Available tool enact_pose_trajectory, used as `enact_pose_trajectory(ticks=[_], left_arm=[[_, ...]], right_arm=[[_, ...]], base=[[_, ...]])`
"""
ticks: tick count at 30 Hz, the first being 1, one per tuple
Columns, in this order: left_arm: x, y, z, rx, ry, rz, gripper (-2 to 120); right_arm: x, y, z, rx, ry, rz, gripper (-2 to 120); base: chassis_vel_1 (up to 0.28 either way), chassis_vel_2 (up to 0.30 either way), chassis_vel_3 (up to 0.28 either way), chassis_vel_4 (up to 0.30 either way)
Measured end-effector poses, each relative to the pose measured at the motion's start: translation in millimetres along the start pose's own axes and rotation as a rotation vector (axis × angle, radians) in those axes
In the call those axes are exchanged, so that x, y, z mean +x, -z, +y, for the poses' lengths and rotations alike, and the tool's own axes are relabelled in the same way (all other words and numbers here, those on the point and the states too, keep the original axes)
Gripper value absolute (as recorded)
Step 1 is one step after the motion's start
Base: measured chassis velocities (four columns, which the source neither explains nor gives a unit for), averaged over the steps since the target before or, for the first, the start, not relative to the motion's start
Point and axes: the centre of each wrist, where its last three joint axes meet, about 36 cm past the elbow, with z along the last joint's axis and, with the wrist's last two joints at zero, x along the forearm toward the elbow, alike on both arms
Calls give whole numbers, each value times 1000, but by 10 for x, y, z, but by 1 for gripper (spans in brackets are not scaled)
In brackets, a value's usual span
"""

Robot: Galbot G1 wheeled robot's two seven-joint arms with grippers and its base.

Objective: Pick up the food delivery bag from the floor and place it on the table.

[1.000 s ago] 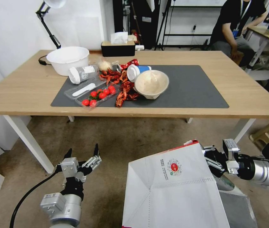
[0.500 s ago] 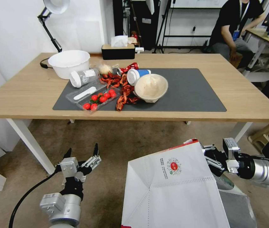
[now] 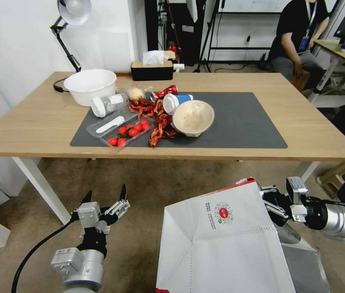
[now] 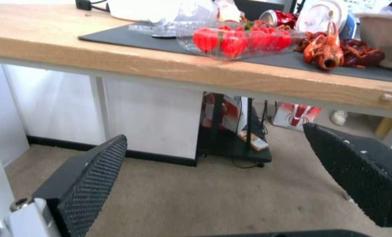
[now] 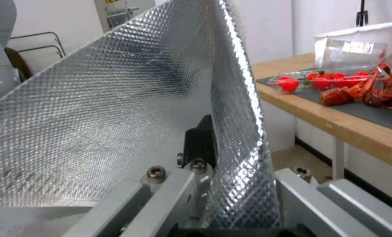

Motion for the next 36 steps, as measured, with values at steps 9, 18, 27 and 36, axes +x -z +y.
enact_pose_trajectory(ticks=[9,18,27,36], left_arm=[[2,-1,-1,0,-1,1,100],[10,8,-4,1,-1,0,100],[13,6,-8,0,-3,1,100],[20,17,-3,-2,-3,-1,100]], right_arm=[[18,18,-15,1,-1,8,0],[20,17,-13,1,-4,7,0],[11,0,3,0,-4,0,0],[-1,-1,13,0,0,-1,0]], base=[[0,0,0,0],[0,0,0,0],[0,0,0,0],[0,0,0,0]])
